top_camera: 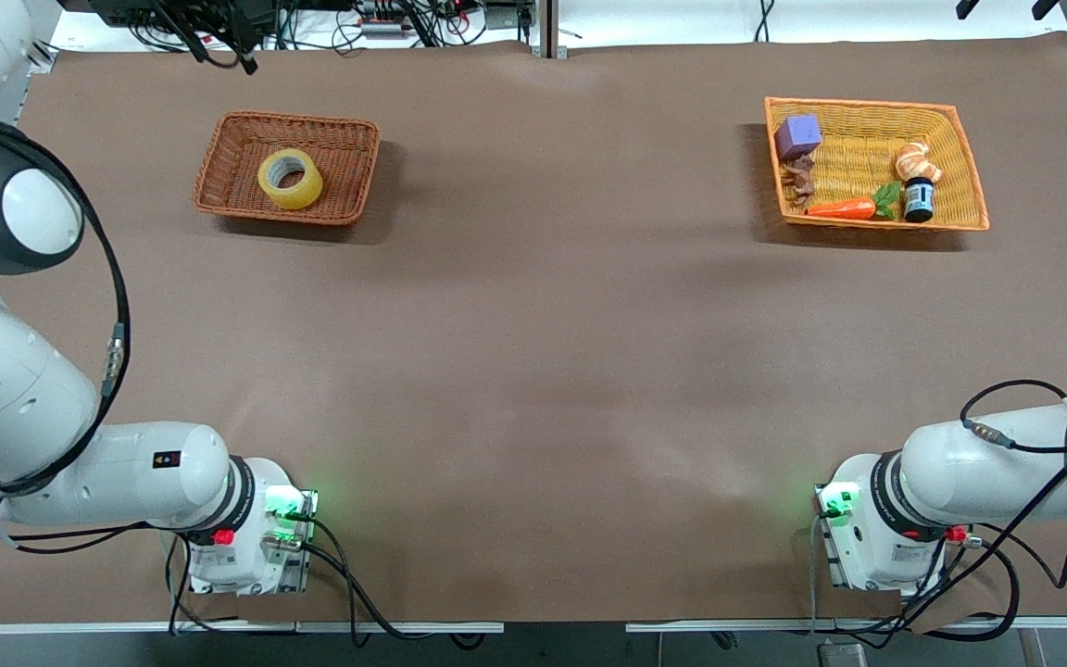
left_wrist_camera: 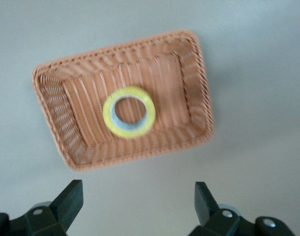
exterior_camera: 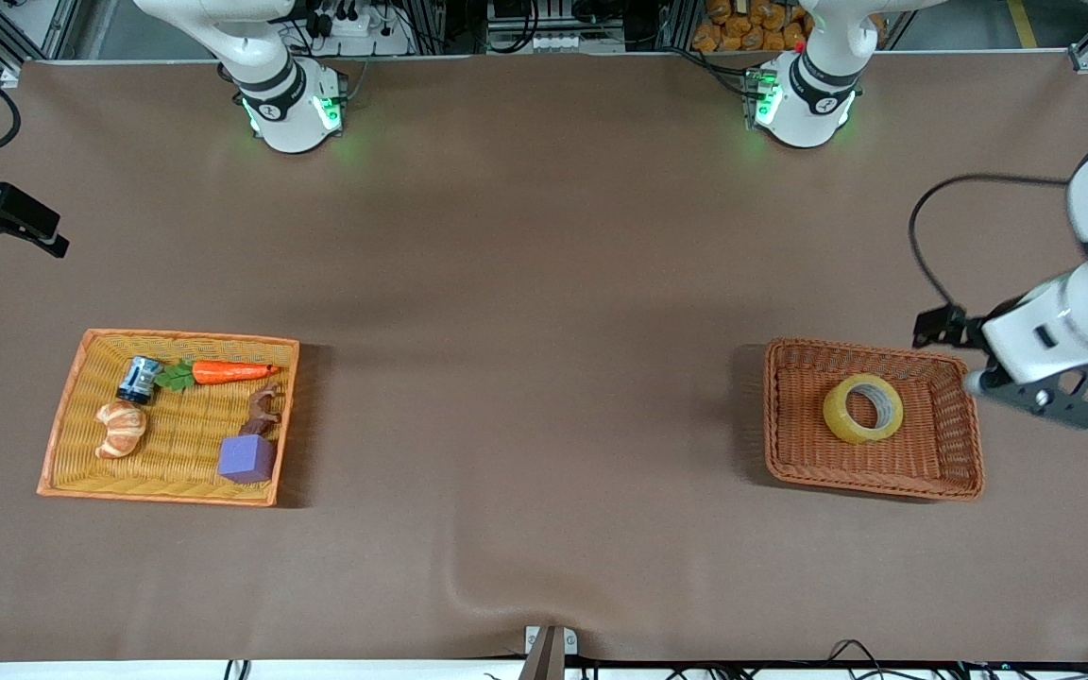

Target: Transfer tape with both arms

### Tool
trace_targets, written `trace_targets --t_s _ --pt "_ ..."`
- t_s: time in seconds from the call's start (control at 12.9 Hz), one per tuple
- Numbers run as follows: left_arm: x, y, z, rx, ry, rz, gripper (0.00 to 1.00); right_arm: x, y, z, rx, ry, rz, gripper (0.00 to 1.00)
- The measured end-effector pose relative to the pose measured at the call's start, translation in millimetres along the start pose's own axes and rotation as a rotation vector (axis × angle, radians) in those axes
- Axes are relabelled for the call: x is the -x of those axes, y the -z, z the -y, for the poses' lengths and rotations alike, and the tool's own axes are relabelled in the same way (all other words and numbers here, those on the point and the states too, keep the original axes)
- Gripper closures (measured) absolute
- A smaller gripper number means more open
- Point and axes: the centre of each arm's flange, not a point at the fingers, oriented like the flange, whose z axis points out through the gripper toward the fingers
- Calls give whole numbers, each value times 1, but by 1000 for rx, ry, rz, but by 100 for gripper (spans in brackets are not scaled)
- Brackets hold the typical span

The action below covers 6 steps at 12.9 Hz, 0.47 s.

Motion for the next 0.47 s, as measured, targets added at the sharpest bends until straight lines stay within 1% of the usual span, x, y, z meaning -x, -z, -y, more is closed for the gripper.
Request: trace_targets --t_s 0.23,0.47 --pt "11 43 -9 -17 122 -61 0 0 0 0 0 0 0 0" --pt "40 85 -34 -32 192 -103 0 0 0 1 0 2 0 0"
